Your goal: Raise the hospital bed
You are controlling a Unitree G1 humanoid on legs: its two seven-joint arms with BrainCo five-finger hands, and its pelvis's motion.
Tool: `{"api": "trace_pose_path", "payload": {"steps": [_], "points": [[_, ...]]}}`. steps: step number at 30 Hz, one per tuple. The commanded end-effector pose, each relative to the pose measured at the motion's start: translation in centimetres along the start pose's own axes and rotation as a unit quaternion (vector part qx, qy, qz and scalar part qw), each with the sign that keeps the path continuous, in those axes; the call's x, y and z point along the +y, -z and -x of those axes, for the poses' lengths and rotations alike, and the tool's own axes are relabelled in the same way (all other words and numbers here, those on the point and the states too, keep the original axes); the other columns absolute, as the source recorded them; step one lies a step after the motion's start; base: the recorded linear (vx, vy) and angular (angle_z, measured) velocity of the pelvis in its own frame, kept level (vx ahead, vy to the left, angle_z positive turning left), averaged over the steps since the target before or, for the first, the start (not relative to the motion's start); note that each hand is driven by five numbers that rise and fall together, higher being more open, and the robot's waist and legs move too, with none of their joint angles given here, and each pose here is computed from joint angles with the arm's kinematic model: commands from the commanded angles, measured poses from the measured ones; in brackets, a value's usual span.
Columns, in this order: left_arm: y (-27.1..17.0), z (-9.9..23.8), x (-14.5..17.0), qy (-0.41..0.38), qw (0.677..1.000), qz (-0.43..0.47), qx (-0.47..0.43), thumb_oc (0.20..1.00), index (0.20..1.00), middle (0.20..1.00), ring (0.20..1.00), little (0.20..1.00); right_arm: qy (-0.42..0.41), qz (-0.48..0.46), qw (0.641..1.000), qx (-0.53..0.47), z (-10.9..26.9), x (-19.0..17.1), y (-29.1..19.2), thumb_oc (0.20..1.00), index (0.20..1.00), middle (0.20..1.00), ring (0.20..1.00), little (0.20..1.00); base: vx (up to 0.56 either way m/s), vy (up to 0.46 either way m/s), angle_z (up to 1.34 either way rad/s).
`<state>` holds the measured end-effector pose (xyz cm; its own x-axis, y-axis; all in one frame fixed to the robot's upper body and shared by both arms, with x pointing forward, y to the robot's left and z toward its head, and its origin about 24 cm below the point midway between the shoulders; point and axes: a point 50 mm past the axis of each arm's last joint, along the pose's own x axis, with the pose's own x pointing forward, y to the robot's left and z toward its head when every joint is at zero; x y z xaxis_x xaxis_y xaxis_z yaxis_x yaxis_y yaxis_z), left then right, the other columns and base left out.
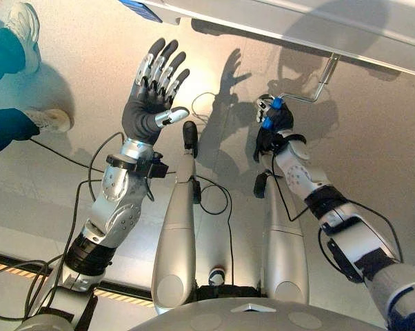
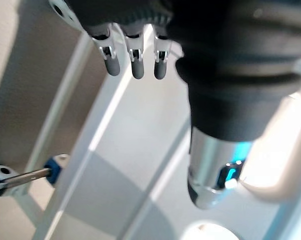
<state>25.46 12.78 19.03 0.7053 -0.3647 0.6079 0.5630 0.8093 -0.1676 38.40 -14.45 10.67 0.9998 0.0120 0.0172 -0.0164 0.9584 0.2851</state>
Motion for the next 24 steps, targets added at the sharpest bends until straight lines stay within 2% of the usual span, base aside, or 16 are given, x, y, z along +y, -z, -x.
{"api": "trace_pose_path", "payload": {"steps": [1,3,4,5,13,24], "points": [[-2.2,-0.2,-2.6,0.068,0.996,0.017,-0.059,1.000,1.000,1.000,1.000,1.000,-0.027,0.030,0.999,-0.012,-1.4,3.4,-1.3,0.200,0.200,0.200,0.200,0.200,0.00,0.046,0.00],[-2.1,-0.4,-2.9,0.074,0.995,0.025,-0.060,1.000,1.000,1.000,1.000,1.000,0.016,0.054,0.998,0.005,-1.8,1.2,-1.3,0.200,0.200,0.200,0.200,0.200,0.00,0.018,0.01],[-2.1,-0.4,-2.9,0.075,0.995,0.025,-0.060,1.000,1.000,1.000,1.000,1.000,0.016,0.054,0.998,0.004,-1.8,1.2,-1.3,0.200,0.200,0.200,0.200,0.200,0.00,0.046,0.01],[-2.1,-0.6,-3.1,0.080,0.995,0.026,-0.061,1.000,1.000,1.000,1.000,1.000,0.061,0.074,0.995,0.019,-2.0,-1.2,-1.4,0.200,0.200,0.200,0.200,0.200,0.00,0.040,0.01],[-2.2,-1.0,-3.4,0.089,0.993,0.030,-0.070,1.000,1.000,1.000,1.000,1.000,0.173,0.127,0.974,0.071,-0.6,-8.5,-0.9,0.200,0.200,0.200,0.200,0.200,0.00,0.024,0.03],[-2.3,-0.8,-3.0,0.092,0.993,0.022,-0.069,1.000,1.000,1.000,1.000,1.000,0.337,0.048,0.938,0.068,4.3,-17.9,-0.7,0.200,0.200,0.200,0.200,0.200,0.00,0.001,0.00]]}}
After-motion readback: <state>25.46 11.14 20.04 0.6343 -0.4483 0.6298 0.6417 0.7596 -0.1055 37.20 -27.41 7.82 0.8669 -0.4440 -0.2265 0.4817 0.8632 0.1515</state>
